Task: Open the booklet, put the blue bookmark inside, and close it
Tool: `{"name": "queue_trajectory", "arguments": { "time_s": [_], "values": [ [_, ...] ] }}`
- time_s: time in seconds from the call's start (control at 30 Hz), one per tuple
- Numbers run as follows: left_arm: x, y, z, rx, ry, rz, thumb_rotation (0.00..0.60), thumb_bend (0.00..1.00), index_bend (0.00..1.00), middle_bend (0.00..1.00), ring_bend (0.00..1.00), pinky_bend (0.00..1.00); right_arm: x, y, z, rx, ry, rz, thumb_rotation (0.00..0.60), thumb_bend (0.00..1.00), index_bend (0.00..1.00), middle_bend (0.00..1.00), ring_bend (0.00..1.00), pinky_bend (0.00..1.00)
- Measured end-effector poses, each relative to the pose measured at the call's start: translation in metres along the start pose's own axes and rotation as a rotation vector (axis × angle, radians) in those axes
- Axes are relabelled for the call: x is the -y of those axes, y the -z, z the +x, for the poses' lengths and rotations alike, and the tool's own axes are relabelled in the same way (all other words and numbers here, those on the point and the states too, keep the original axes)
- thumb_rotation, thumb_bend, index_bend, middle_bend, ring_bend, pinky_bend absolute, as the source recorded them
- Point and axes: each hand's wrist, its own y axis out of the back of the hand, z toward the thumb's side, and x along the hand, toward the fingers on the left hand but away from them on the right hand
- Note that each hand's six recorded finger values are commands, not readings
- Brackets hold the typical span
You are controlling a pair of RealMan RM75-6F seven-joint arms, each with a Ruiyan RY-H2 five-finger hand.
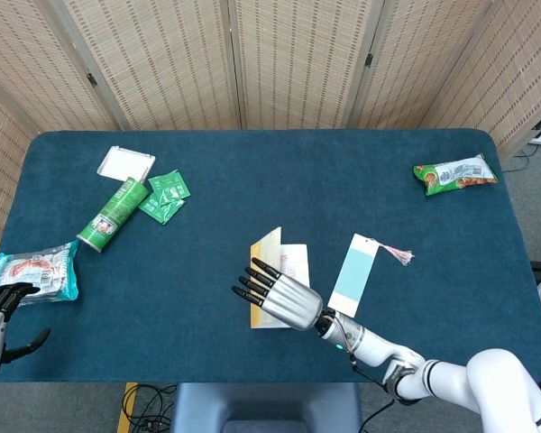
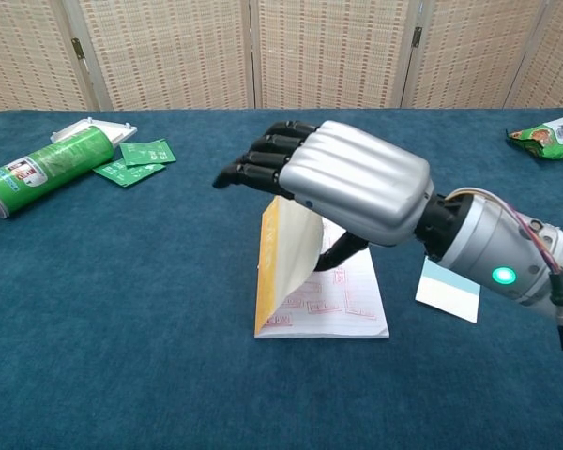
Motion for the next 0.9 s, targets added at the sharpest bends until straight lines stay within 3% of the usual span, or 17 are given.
{"name": "queue_trajectory", "arguments": {
  "time_s": [0.1,0.33,0.53,0.7,0.9],
  "values": [
    [0.0,0.0,0.0,0.0,0.002,-0.001,0.6,0.24,0.3,0.26,0.21,0.25,-0.005,-0.003,-0.01,0.006,0.015,0.001,0.6,0.0,0.0,0.0,0.0,0.07],
    [0.0,0.001,-0.002,-0.002,0.008,-0.004,0.6,0.24,0.3,0.26,0.21,0.25,-0.015,0.0,-0.02,0.03,0.042,0.027,0.6,0.0,0.0,0.0,0.0,0.06],
    [0.003,0.0,-0.001,-0.002,0.023,-0.004,0.6,0.24,0.3,0.26,0.21,0.25,-0.018,0.016,-0.025,0.128,0.047,0.076,0.6,0.0,0.0,0.06,0.0,0.06],
    [0.003,0.001,-0.001,-0.008,0.033,-0.004,0.6,0.24,0.3,0.26,0.21,0.25,-0.016,0.029,-0.031,0.232,0.031,0.107,0.6,0.0,0.0,0.12,0.07,0.12],
    [0.005,0.002,-0.001,-0.011,0.045,-0.004,0.6,0.24,0.31,0.26,0.21,0.25,-0.013,0.034,-0.048,0.266,0.007,0.123,0.6,0.0,0.0,0.21,0.21,0.25]
  ]
}}
